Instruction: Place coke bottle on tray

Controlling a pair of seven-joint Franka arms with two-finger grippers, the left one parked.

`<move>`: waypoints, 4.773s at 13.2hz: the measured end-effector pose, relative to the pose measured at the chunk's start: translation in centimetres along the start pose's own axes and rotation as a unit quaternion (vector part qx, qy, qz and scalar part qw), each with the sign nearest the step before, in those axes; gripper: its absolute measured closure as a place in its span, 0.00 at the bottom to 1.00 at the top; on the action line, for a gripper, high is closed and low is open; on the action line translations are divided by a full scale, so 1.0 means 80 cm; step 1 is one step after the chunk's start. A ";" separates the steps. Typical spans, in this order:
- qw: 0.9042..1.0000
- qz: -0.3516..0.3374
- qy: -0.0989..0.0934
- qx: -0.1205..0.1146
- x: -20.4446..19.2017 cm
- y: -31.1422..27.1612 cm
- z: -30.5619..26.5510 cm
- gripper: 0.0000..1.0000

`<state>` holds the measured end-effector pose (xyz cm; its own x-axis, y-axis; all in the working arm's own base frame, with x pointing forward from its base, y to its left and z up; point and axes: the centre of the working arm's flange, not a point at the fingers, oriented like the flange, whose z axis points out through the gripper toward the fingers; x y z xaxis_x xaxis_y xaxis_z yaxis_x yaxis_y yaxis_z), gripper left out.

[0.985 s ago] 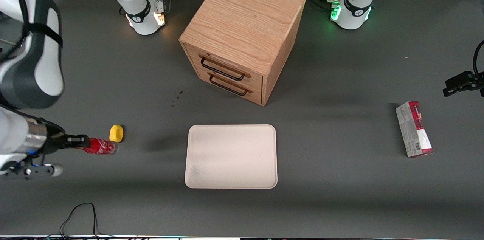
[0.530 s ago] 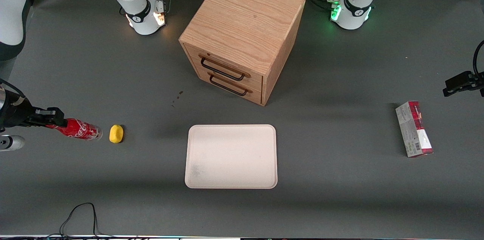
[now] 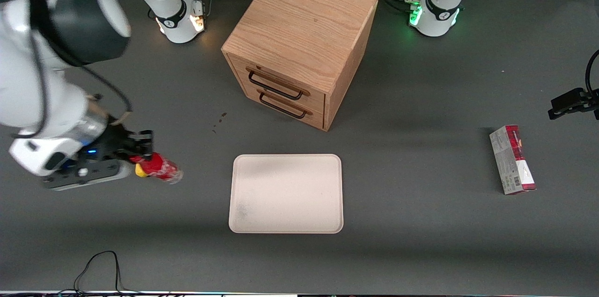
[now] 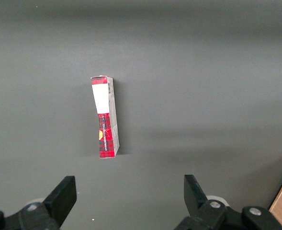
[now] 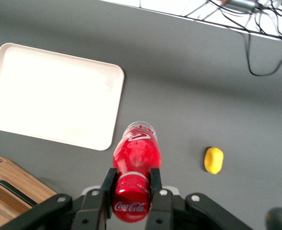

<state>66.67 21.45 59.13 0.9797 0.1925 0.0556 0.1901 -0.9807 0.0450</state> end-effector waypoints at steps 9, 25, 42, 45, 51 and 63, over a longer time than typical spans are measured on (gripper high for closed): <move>0.999 -0.028 0.015 0.007 0.040 -0.116 0.120 0.68; 0.999 -0.011 0.001 0.045 0.088 -0.100 0.335 0.68; 0.991 0.107 -0.077 -0.011 -0.030 0.016 0.028 0.00; 0.987 0.149 -0.051 0.001 -0.074 0.106 0.017 0.00; 0.989 0.141 -0.044 0.000 -0.156 0.251 -0.011 0.00; 0.986 0.149 -0.068 0.005 -0.197 0.288 -0.033 0.00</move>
<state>55.41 -4.10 61.94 0.9915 -0.1105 -0.0689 -0.1081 -0.9934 0.0375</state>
